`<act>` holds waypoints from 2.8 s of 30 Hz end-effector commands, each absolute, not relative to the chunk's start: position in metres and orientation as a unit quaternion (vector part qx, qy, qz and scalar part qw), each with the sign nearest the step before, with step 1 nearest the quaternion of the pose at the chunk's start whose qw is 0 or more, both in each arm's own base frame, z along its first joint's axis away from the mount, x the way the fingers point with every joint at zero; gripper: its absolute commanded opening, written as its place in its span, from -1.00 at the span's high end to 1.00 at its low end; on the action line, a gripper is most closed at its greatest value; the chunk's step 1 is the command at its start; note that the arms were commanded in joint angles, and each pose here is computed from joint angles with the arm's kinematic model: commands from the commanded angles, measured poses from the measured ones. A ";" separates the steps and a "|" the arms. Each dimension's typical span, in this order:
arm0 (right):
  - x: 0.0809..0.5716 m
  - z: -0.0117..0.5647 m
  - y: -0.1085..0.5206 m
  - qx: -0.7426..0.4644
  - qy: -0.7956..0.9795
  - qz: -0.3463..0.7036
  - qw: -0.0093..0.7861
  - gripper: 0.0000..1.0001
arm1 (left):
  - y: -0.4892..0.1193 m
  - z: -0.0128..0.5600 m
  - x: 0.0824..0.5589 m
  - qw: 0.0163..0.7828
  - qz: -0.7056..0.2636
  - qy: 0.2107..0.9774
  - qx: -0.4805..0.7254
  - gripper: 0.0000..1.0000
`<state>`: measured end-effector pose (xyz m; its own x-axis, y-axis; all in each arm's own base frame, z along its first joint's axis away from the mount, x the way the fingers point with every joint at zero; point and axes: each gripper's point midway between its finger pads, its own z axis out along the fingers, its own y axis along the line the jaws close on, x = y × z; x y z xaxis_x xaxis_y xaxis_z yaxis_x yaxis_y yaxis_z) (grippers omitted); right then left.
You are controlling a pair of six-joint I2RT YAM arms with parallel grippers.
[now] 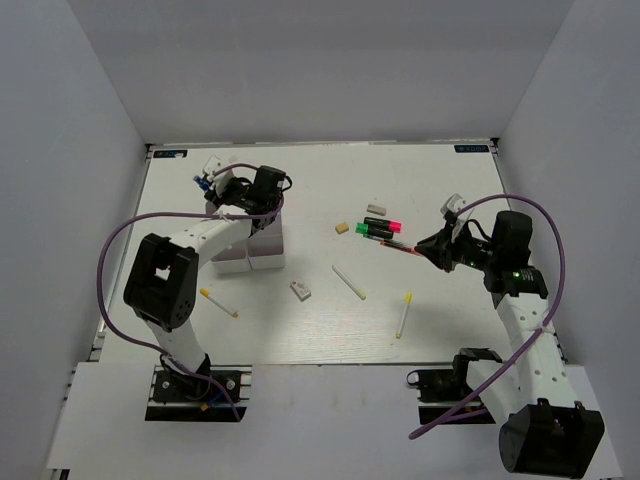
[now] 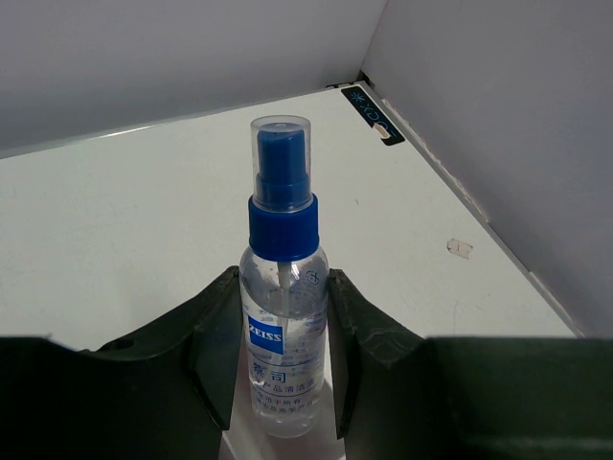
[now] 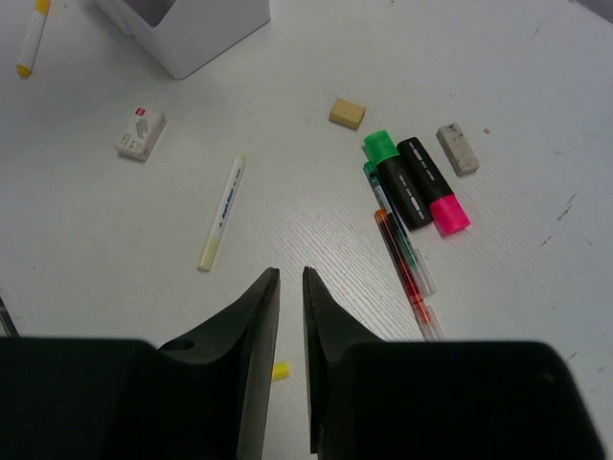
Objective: Sort the stationery into containers
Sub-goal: Place the stationery in the storage box, then pick up the pen from the center of the board.
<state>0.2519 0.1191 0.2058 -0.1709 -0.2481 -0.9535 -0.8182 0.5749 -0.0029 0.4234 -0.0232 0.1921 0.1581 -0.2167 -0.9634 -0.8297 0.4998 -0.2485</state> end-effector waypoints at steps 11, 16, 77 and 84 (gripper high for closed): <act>0.254 0.208 0.121 -0.374 0.708 0.278 0.531 0.43 | -0.019 0.183 0.412 0.628 0.243 0.585 -0.452 0.07; 0.254 0.208 0.120 -0.376 0.707 0.275 0.533 0.30 | -0.028 0.189 0.410 0.621 0.226 0.603 -0.446 -0.22; 0.293 0.033 0.296 -0.499 0.824 0.139 0.230 -0.32 | -0.128 0.241 0.231 0.571 -0.227 0.787 0.064 -0.64; 0.279 0.011 0.283 -0.505 0.832 0.130 0.189 0.17 | -0.128 0.241 0.231 0.571 -0.227 0.787 0.064 -0.64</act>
<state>0.2838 0.2852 0.0184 -0.4013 -0.7822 -0.4766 -0.8903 0.4553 0.0023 0.2311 -0.1275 0.2238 -0.3698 -0.1488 -0.9171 0.3427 0.8956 -0.2835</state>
